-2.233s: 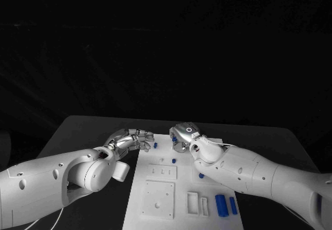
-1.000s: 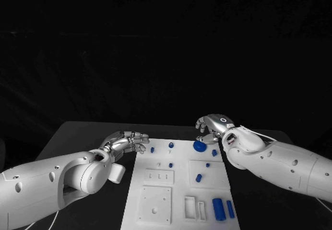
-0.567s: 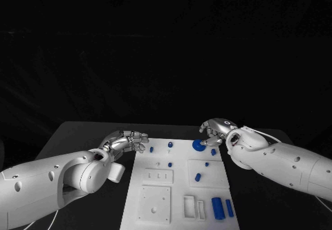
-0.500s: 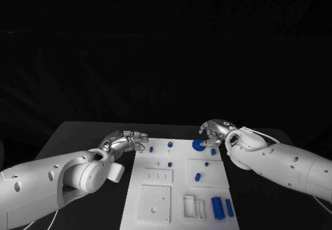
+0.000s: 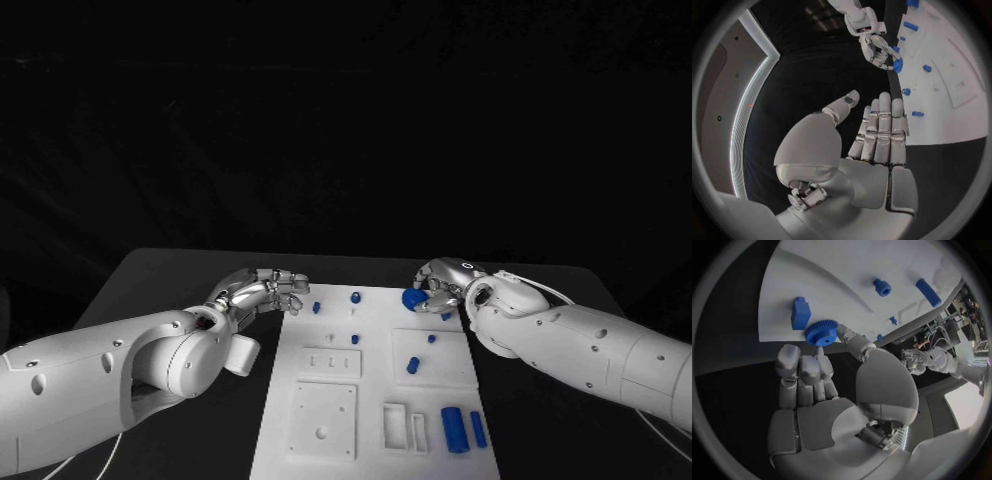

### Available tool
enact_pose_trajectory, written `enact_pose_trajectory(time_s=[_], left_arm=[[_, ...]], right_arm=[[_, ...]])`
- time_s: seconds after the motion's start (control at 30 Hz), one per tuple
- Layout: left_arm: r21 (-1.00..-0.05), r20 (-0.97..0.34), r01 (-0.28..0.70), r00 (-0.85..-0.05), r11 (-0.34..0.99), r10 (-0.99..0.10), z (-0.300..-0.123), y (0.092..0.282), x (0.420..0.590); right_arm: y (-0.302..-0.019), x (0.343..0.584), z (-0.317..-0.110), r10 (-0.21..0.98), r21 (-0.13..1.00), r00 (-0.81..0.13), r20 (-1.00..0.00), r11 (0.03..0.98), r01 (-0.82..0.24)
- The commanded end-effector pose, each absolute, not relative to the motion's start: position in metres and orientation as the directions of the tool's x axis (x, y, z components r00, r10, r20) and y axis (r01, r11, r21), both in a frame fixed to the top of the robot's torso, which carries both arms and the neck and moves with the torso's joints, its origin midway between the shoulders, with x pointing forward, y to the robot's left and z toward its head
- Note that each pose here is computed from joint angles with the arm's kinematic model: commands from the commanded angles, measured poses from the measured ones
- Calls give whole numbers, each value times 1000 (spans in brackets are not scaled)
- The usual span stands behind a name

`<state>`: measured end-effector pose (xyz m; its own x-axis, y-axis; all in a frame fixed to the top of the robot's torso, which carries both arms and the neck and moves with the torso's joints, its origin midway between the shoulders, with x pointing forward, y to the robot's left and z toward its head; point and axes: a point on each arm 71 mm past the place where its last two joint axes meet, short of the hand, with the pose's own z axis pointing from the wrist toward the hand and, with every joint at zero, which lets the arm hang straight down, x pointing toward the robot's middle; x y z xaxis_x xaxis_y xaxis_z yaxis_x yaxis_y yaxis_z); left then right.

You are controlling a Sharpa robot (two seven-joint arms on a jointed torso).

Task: Assemble the parts on the task board

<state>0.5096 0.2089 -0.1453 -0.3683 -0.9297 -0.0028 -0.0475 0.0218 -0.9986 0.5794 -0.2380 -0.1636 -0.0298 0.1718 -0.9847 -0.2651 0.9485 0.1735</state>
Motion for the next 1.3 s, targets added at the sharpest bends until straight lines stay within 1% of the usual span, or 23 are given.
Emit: enact_pose_trajectory(time_s=[0.03, 0.57, 0.93, 1.1, 1.2, 1.3], left_arm=[[-999, 3, -40, -377, 13, -926, -144, 207, 509], [-999, 2, -41, -378, 14, -926, -144, 207, 510], [-999, 1, -42, -378, 16, -926, -144, 208, 509], [-999, -1, -42, -376, 18, -926, -144, 208, 509], [-999, -1, -41, -376, 18, -927, -144, 208, 509], [-999, -1, -42, -376, 18, -927, -144, 208, 509]], right_arm=[[-236, 579, -168, 172, 183, -64, -983, 943, -279], [-238, 581, -171, 171, 188, -85, -982, 945, -268], [-235, 580, -175, 140, 159, -88, -986, 946, -283], [-233, 579, -175, 104, 115, -53, -993, 947, -299], [-230, 577, -174, 60, 56, 3, -998, 944, -325], [-228, 576, -174, 46, 36, 20, -999, 942, -335]])
